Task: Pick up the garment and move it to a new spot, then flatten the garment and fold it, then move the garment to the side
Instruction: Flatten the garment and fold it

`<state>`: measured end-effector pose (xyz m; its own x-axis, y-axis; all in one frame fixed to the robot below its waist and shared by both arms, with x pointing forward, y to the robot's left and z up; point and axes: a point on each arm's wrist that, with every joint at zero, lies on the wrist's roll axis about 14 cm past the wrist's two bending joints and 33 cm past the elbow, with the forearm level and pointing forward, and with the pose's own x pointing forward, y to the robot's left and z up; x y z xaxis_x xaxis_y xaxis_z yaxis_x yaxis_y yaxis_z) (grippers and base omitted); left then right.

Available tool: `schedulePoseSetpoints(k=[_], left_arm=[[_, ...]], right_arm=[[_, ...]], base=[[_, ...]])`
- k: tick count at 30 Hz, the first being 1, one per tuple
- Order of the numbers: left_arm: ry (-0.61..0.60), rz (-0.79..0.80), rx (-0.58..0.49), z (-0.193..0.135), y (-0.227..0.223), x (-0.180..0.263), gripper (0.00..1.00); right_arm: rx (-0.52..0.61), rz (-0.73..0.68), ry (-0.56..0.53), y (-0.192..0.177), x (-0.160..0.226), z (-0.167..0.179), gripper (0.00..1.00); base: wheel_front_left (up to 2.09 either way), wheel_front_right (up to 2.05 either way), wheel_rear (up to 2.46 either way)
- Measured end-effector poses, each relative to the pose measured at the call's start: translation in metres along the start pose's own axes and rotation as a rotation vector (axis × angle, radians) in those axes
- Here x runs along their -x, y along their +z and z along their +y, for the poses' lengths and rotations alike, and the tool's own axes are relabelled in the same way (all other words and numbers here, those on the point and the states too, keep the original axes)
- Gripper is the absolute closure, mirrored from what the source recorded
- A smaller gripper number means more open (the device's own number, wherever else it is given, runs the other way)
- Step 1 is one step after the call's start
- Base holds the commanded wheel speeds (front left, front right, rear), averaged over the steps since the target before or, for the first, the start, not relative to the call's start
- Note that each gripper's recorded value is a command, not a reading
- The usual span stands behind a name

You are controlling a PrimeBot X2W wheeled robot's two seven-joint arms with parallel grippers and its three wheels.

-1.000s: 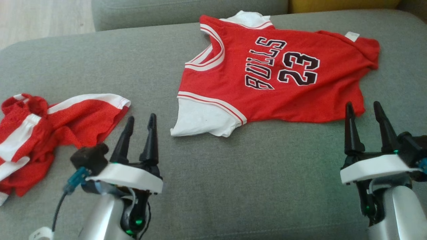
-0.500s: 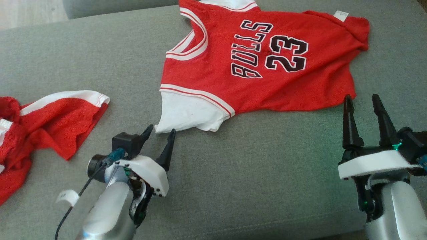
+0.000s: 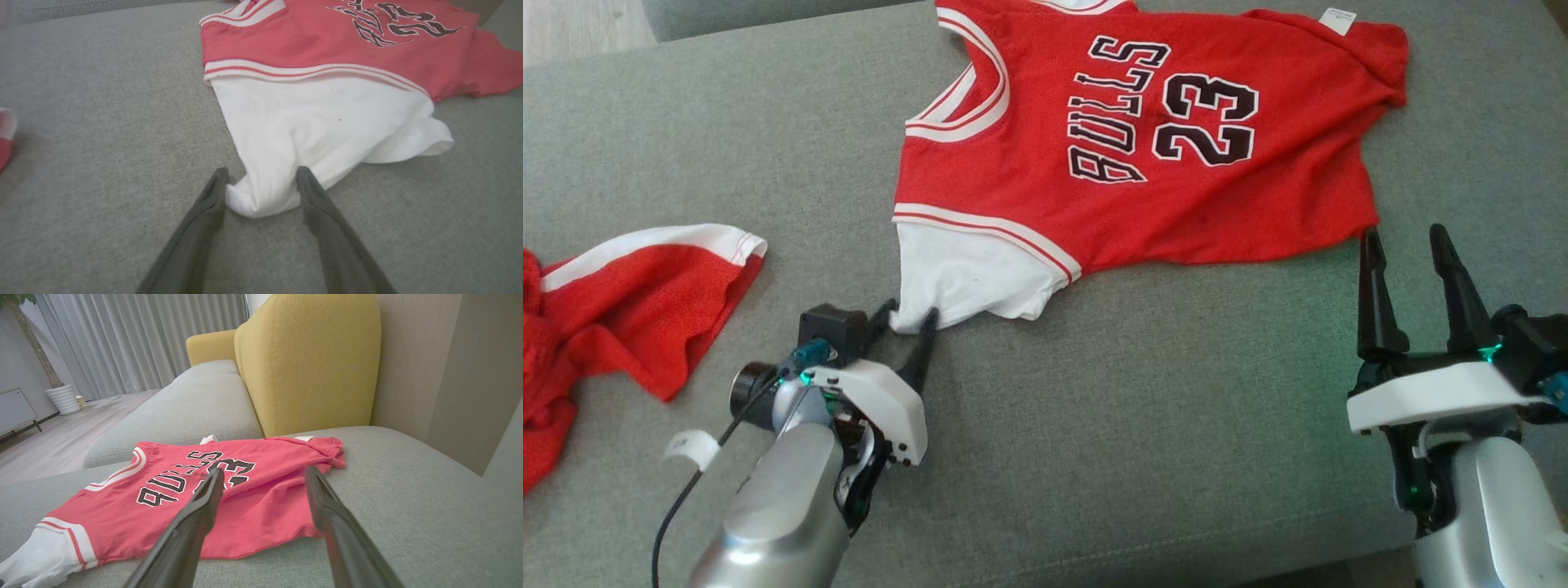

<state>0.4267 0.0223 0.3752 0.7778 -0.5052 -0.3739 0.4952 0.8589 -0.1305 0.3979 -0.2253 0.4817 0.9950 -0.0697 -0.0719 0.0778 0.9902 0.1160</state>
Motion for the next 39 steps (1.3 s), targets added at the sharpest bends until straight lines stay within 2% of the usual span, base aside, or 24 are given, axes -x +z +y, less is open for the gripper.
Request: schedulePoseSetpoints(k=[1, 4, 9, 14, 18, 25, 39], left_arm=[[-0.006, 0.001, 0.0, -0.001, 0.0, -0.001, 1.0], [0.005, -0.021, 0.033, 0.001, 0.005, -0.001, 1.0], [0.098, -0.181, 0.139, 0.026, 0.045, 0.003, 1.0], [0.174, -0.336, 0.176, 0.05, 0.089, 0.014, 1.0], [0.212, -0.405, 0.196, 0.063, 0.106, 0.023, 1.0], [0.247, -0.38, 0.227, 0.066, 0.084, 0.034, 1.0], [0.262, -0.366, 0.237, 0.072, 0.075, 0.034, 1.0]], right_arm=[[0.0, 0.001, -0.002, 0.0, 0.0, -0.001, 0.0], [-0.001, 0.007, -0.007, -0.002, 0.001, -0.002, 0.0], [-0.006, 0.056, -0.021, -0.014, 0.0, -0.006, 0.0], [-0.016, 0.119, -0.016, -0.03, -0.003, -0.004, 0.0], [-0.02, 0.158, -0.006, -0.039, -0.007, 0.0, 0.0], [-0.052, 0.24, -0.01, -0.061, -0.016, 0.001, 0.0], [-0.136, 0.37, -0.043, -0.099, -0.039, 0.002, 0.0]], base=[[0.0, 0.0, 0.0], [0.0, 0.0, 0.0], [0.0, 0.0, 0.0], [0.0, 0.0, 0.0], [0.0, 0.0, 0.0], [0.0, 0.0, 0.0], [0.0, 0.0, 0.0]])
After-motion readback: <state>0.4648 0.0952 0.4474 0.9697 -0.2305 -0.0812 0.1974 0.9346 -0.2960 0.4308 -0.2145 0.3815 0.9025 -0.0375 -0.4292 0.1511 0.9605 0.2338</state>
